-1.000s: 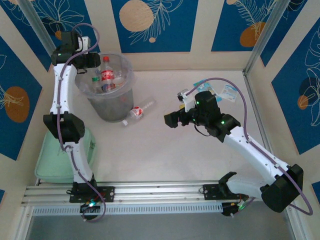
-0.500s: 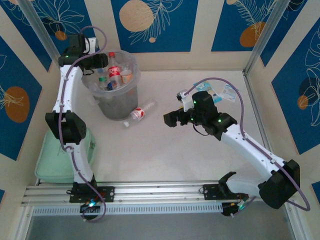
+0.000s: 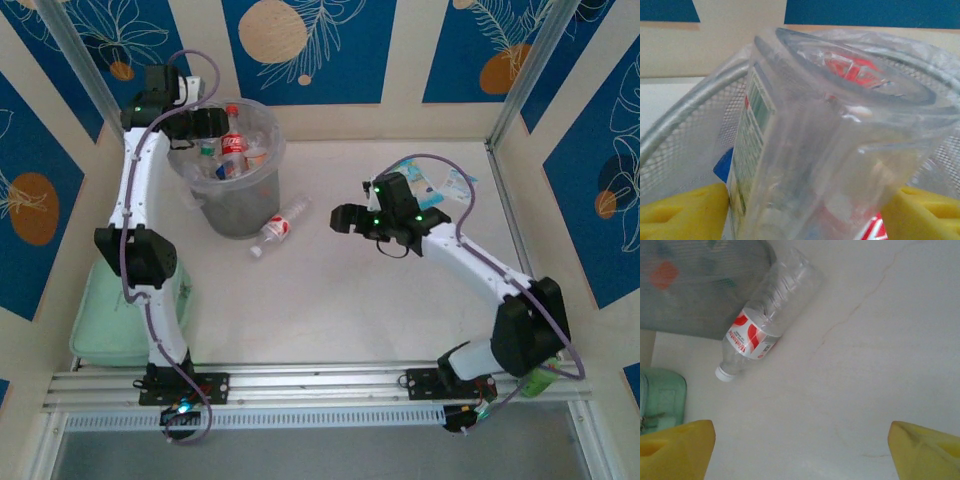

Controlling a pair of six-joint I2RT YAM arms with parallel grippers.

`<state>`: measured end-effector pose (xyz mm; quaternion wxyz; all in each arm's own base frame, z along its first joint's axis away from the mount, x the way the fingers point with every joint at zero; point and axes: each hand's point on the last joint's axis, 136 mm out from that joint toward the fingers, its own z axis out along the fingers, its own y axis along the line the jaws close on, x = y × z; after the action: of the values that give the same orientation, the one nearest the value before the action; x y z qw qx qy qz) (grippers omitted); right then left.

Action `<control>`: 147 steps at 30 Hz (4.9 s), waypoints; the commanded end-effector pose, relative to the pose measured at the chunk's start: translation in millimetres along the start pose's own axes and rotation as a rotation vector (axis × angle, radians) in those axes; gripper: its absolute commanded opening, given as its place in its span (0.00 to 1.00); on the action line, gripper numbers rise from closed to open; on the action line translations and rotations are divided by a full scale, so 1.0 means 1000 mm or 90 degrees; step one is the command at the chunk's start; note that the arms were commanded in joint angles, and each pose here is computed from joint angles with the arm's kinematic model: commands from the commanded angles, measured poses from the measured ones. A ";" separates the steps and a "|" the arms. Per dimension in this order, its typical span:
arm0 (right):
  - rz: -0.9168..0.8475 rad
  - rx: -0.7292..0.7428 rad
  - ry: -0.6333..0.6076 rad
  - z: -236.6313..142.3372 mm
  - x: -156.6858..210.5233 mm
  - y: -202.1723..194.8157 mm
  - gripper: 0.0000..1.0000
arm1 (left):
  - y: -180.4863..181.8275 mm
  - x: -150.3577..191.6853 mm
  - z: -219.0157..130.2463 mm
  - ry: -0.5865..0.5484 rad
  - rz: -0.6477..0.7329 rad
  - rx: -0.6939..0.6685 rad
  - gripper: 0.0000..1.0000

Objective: Put the plastic bottles in the bin

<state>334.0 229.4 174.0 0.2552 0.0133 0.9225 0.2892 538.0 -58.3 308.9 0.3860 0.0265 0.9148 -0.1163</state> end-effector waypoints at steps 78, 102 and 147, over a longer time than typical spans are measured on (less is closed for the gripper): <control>-0.081 0.095 0.169 0.170 0.032 0.026 0.94 | -0.161 0.074 -0.156 -0.119 -0.013 0.218 0.83; -0.050 -0.079 0.120 0.011 0.017 0.004 0.38 | -0.209 0.043 -0.135 -0.103 -0.091 0.378 0.92; -0.212 -0.283 -0.048 -0.082 -0.008 0.077 0.84 | -0.170 -0.046 -0.151 -0.227 -0.047 0.308 0.43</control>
<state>296.8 258.4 278.2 0.3331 -0.1984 0.8080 0.4438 434.1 -224.6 445.5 0.4728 0.0737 0.7941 -0.3747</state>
